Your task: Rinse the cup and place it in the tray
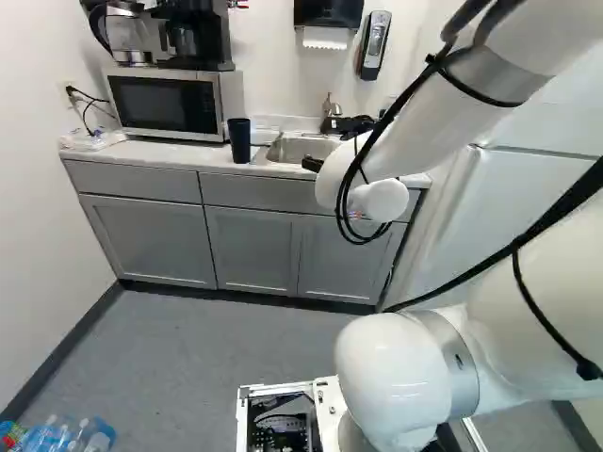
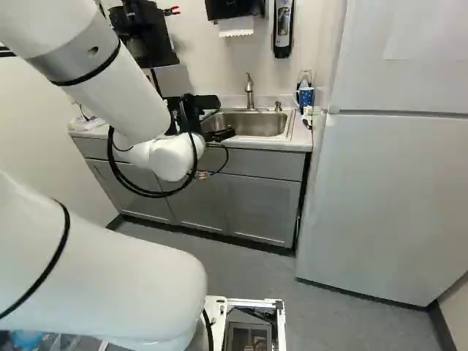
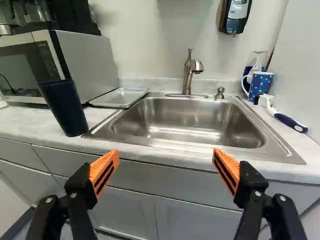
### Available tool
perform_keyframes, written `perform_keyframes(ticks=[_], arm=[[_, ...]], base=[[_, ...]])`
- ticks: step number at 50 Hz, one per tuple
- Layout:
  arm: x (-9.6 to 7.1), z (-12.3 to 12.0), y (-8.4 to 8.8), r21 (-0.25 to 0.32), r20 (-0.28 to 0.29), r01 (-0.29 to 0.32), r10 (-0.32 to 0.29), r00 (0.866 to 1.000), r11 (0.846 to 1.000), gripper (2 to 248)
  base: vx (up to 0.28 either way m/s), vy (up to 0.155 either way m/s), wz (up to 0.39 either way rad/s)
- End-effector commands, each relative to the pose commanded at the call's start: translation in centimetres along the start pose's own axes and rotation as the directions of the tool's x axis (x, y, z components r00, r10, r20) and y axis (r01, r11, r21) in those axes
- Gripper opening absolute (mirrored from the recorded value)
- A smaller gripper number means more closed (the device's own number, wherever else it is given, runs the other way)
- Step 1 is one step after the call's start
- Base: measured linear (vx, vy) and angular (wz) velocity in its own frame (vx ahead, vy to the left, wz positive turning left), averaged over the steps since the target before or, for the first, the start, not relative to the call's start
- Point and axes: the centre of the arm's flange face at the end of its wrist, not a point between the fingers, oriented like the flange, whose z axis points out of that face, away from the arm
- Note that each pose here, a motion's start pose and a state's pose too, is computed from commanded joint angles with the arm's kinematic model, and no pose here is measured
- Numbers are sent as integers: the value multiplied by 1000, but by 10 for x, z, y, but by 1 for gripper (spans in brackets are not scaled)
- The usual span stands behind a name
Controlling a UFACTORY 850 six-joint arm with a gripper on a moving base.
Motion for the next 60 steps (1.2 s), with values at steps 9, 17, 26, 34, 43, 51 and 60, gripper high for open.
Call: perform_keyframes(ticks=[9,17,26,34,43,51,60], arm=[[8,3,0,0,0,0,0,1000,1000,247],[17,6,0,0,-17,0,0,1000,1000,247],[27,10,0,0,-34,0,0,999,1000,247],[35,13,0,0,-40,0,0,999,1000,247],[44,16,0,0,-43,0,0,999,1000,247],[52,19,0,0,-45,0,0,999,1000,247],[60,22,0,0,-46,0,0,999,1000,247]], base=[[0,0,0],[0,0,0],[0,0,0],[0,0,0],[0,0,0],[0,0,0],[0,0,0]])
